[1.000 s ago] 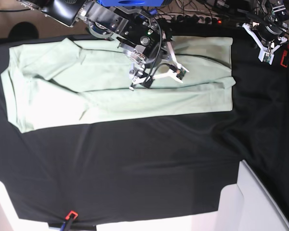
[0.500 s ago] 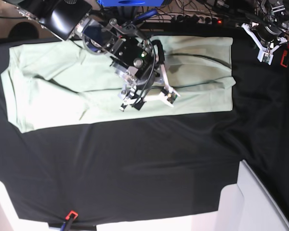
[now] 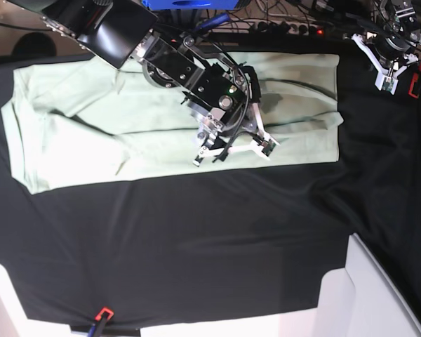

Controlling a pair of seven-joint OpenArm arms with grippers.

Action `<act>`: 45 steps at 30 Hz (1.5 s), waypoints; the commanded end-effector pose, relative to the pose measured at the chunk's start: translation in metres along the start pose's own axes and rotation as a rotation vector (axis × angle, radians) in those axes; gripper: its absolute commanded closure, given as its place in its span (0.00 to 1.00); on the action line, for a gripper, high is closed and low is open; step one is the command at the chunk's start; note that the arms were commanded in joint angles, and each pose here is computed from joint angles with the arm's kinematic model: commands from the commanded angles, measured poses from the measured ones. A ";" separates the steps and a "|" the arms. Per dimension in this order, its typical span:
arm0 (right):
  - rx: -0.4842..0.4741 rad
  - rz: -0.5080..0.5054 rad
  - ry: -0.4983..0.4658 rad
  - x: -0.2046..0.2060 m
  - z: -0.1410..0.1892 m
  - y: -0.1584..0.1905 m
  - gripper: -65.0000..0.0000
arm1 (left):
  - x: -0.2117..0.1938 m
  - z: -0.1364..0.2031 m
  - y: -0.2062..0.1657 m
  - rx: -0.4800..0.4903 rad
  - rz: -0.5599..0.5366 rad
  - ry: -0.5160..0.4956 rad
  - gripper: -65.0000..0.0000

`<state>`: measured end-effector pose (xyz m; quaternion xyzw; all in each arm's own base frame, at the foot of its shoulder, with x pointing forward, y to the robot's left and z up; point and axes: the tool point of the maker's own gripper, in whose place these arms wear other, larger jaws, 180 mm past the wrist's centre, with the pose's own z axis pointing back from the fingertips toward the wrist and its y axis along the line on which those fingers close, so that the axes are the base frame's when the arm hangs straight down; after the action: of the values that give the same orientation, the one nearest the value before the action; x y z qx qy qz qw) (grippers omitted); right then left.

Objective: Fold the T-shirt properly
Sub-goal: 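Move the right gripper along the shirt toward its hem end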

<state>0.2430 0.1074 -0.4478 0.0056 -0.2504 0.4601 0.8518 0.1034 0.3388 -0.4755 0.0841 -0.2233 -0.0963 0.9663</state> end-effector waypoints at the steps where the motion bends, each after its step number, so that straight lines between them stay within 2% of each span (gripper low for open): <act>1: -0.014 -0.006 -0.075 0.027 0.010 -0.006 0.67 | 0.005 0.004 0.009 0.020 -0.007 -0.018 1.00; 4: -0.020 -0.015 -0.077 0.028 0.014 -0.010 1.00 | 0.005 0.004 0.009 0.020 -0.007 -0.018 1.00; 7: -0.026 -0.012 -0.081 0.030 0.013 -0.013 0.97 | 0.005 0.004 0.009 0.019 -0.008 -0.018 1.00; 9: -0.031 -0.008 -0.085 0.030 0.009 -0.016 1.00 | 0.005 0.004 0.009 0.019 -0.008 -0.018 1.00; 22: -0.094 0.037 -0.045 0.028 -0.020 -0.050 1.00 | 0.005 0.003 0.008 0.016 -0.010 -0.018 1.00; 25: -0.081 0.039 -0.010 0.014 -0.029 -0.045 1.00 | 0.005 0.003 0.008 0.016 -0.010 -0.018 1.00; 32: 0.042 -0.041 0.038 -0.009 -0.032 -0.007 1.00 | 0.005 0.003 0.008 0.016 -0.010 -0.018 1.00; 39: 0.099 -0.059 0.077 -0.031 -0.033 0.024 1.00 | 0.006 0.003 0.008 0.018 -0.009 -0.019 1.00; 42: 0.104 -0.066 0.056 -0.025 -0.027 0.027 1.00 | 0.009 0.003 0.010 0.020 -0.009 -0.027 1.00; 45: 0.103 -0.077 0.011 -0.002 -0.005 0.024 1.00 | 0.013 0.002 0.011 0.024 -0.005 -0.034 1.00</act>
<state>0.2065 0.1038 -0.4783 0.0439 -0.1805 0.4423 0.8774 0.1125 0.3395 -0.4734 0.0853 -0.2325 -0.0942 0.9643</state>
